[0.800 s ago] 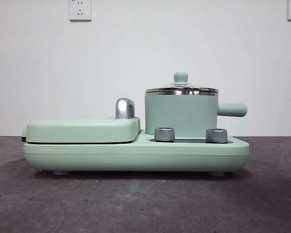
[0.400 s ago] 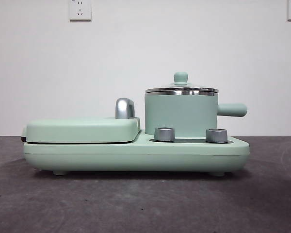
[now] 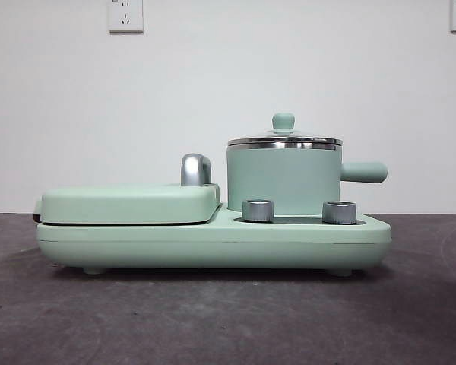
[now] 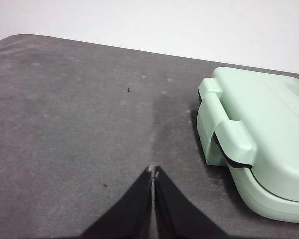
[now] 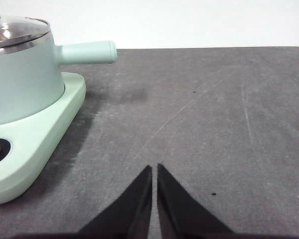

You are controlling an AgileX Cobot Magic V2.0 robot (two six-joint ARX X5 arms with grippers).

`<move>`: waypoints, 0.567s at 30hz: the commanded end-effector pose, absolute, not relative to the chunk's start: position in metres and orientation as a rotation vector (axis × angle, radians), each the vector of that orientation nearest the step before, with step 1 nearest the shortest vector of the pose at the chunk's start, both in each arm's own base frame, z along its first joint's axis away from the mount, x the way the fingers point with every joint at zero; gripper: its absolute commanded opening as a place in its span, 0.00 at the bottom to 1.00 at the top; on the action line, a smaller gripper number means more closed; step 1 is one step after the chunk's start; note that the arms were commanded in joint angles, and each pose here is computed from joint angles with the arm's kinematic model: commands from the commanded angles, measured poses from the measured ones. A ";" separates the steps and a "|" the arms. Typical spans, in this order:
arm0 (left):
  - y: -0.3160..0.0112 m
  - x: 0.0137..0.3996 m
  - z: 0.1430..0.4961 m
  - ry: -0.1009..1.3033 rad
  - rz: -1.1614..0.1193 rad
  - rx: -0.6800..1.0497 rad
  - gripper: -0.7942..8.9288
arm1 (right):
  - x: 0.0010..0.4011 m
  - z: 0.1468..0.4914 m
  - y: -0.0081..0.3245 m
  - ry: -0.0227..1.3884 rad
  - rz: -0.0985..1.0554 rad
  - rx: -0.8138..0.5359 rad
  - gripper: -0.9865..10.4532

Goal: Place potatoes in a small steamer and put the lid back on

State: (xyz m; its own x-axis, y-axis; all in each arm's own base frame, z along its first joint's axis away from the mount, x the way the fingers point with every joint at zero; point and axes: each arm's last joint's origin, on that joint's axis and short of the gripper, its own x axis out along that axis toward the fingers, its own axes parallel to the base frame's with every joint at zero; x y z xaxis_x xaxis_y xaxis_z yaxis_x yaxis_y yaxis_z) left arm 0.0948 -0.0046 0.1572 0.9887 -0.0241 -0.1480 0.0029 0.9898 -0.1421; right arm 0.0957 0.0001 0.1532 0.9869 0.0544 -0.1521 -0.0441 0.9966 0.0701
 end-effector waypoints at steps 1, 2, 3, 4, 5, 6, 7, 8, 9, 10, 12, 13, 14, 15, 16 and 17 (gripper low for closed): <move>-0.005 0.096 0.152 0.153 -0.014 -0.135 0.09 | 0.096 0.152 0.000 0.150 0.052 0.064 0.10; -0.005 0.096 0.152 0.153 -0.014 -0.135 0.09 | 0.096 0.152 0.000 0.149 0.052 0.064 0.10; -0.005 0.096 0.152 0.153 -0.014 -0.135 0.09 | 0.096 0.152 0.000 0.150 0.052 0.064 0.10; -0.005 0.096 0.152 0.153 -0.014 -0.135 0.09 | 0.096 0.152 0.000 0.149 0.052 0.064 0.10; -0.005 0.096 0.152 0.153 -0.014 -0.135 0.09 | 0.096 0.152 0.000 0.150 0.052 0.064 0.10; -0.005 0.096 0.152 0.153 -0.014 -0.136 0.09 | 0.096 0.152 0.000 0.150 0.052 0.064 0.10; -0.005 0.096 0.152 0.153 -0.014 -0.135 0.09 | 0.096 0.152 0.000 0.150 0.052 0.064 0.10; -0.005 0.096 0.152 0.153 -0.014 -0.136 0.09 | 0.096 0.152 0.000 0.149 0.052 0.063 0.10; -0.005 0.096 0.152 0.153 -0.014 -0.135 0.09 | 0.096 0.152 0.000 0.150 0.052 0.064 0.10; -0.005 0.096 0.152 0.153 -0.014 -0.135 0.09 | 0.096 0.152 0.000 0.150 0.052 0.063 0.10; -0.005 0.096 0.152 0.153 -0.014 -0.136 0.09 | 0.096 0.152 0.000 0.149 0.052 0.064 0.10; -0.005 0.096 0.152 0.153 -0.014 -0.136 0.09 | 0.096 0.152 0.000 0.149 0.052 0.064 0.10; -0.005 0.096 0.152 0.153 -0.014 -0.135 0.09 | 0.096 0.152 0.000 0.150 0.052 0.064 0.10; -0.005 0.096 0.152 0.153 -0.014 -0.136 0.09 | 0.096 0.152 0.000 0.150 0.052 0.064 0.10; -0.005 0.096 0.152 0.153 -0.014 -0.135 0.09 | 0.096 0.152 0.000 0.149 0.052 0.063 0.10; -0.005 0.096 0.152 0.153 -0.014 -0.135 0.09 | 0.096 0.152 0.000 0.149 0.052 0.064 0.10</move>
State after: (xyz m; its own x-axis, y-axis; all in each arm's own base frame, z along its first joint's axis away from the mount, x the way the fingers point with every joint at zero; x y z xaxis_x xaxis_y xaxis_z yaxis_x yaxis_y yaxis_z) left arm 0.0948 -0.0046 0.1572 0.9887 -0.0241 -0.1480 0.0029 0.9898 -0.1421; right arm 0.0957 0.0001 0.1532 0.9869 0.0544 -0.1521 -0.0441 0.9966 0.0701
